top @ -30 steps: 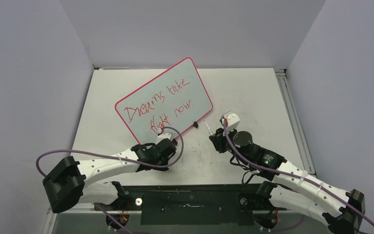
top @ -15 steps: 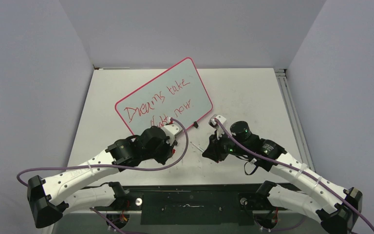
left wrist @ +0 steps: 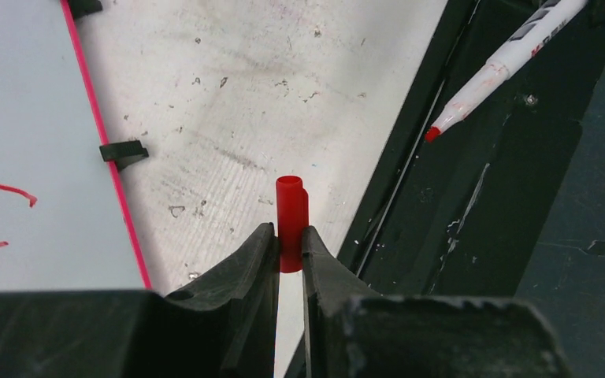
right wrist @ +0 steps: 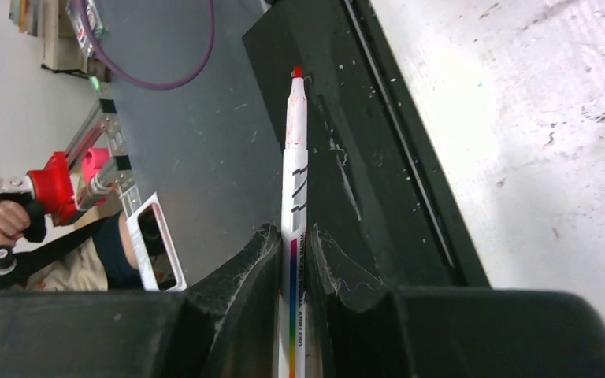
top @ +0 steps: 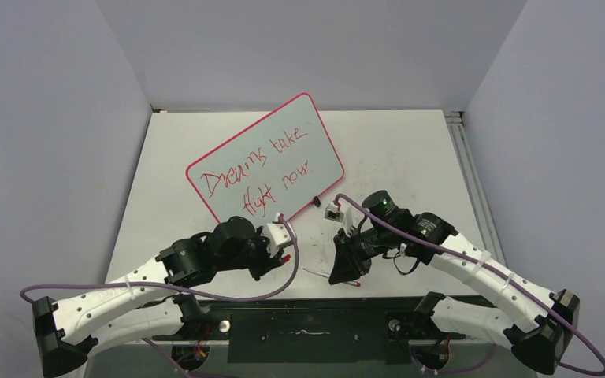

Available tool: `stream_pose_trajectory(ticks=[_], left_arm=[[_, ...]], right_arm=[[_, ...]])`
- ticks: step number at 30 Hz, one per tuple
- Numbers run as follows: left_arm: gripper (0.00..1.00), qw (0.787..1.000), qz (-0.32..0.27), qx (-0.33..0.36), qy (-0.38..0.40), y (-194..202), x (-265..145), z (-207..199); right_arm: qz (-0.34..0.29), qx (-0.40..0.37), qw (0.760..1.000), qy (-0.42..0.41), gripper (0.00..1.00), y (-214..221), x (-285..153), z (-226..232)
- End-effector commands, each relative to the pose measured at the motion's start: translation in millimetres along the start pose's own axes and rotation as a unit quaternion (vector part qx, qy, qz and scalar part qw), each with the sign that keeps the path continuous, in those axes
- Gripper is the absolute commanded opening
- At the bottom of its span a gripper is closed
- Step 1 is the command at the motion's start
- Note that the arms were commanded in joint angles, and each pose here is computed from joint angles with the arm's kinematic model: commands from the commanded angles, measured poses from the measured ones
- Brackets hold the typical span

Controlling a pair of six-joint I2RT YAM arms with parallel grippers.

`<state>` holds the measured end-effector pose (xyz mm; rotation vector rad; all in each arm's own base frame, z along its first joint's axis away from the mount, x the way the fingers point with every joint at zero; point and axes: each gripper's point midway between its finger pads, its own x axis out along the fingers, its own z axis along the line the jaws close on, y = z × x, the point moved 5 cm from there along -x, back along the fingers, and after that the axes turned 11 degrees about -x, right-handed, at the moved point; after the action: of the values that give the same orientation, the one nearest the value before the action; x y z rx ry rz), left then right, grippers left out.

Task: Write a sentence on the whiteboard
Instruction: Close the whiteboard marker at the center of the board.

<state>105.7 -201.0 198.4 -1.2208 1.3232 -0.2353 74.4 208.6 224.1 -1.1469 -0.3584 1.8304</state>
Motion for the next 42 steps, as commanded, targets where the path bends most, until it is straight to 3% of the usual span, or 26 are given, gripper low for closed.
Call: stream_pose_trajectory(ticks=[1, 9, 42], left_arm=[[0.00, 0.995, -0.055, 0.087, 0.011, -13, 2, -8], [0.00, 0.987, -0.054, 0.152, 0.011, 2, 4, -24], [0.00, 0.978, -0.043, 0.194, 0.070, 16, 9, -54]], right_arm=[[0.017, -0.011, 0.999, -0.039, 0.05, -5, -9, 14], [0.053, -0.003, 0.997, -0.053, 0.05, 4, 1, 5], [0.073, 0.007, 0.995, -0.073, 0.05, 1, 18, -3]])
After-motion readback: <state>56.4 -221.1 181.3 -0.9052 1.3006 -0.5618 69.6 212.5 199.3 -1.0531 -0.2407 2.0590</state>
